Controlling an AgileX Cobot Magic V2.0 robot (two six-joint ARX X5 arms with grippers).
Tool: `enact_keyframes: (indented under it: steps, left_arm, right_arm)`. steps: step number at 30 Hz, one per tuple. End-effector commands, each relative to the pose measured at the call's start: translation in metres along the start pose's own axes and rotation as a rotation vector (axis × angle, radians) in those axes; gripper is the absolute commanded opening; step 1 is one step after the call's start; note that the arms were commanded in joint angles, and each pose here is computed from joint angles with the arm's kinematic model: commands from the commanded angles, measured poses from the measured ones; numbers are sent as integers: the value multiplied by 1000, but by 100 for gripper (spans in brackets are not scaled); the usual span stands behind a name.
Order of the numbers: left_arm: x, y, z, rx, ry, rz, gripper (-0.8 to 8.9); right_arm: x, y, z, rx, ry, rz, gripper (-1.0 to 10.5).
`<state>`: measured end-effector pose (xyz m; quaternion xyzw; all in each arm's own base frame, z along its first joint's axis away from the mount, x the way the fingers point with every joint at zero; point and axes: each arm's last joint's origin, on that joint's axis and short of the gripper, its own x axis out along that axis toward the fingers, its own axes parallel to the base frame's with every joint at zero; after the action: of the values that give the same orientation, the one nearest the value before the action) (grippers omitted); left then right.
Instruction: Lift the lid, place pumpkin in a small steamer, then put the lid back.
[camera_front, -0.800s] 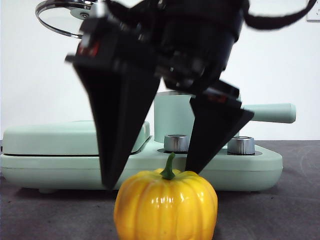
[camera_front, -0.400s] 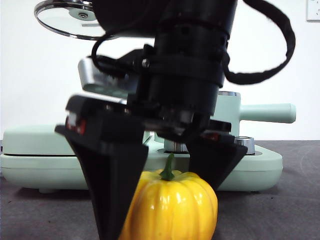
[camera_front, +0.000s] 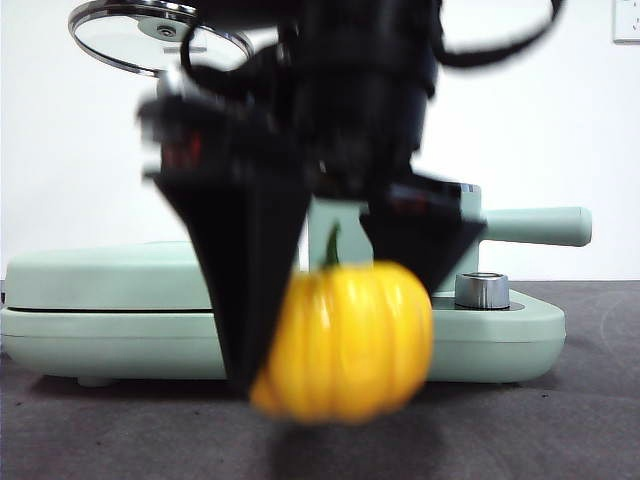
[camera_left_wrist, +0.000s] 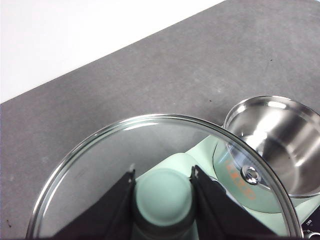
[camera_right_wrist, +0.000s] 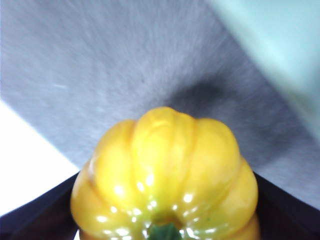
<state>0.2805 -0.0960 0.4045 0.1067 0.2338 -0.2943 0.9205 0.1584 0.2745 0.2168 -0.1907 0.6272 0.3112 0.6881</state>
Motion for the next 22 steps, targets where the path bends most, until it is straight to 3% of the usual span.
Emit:
enact_keyframes:
  steps: [1,4,7,10,16,22]
  left_arm:
    - [-5,0,9,13,-47,6,22]
    - [-5,0,9,13,-47,6,22]
    - [-5,0,9,13,-47,6,22]
    - [-4,0,9,13,-47,6,22]
    - [-4,0,9,13,-47,6,22]
    - [-4,0,9,13,-46,6,22]
  right_arm:
    - [-24,1,14,-25,-24,4,355]
    - [-62,-18,31,44,-69,12,355]
    - [-97,-50,51,125,-170,55,355]
    - [-122,-80,66,179,-244,39,355]
    - [-140,-128,92,237,-285,-3,355]
    - [-123,-158,114,263,-246,-32,355]
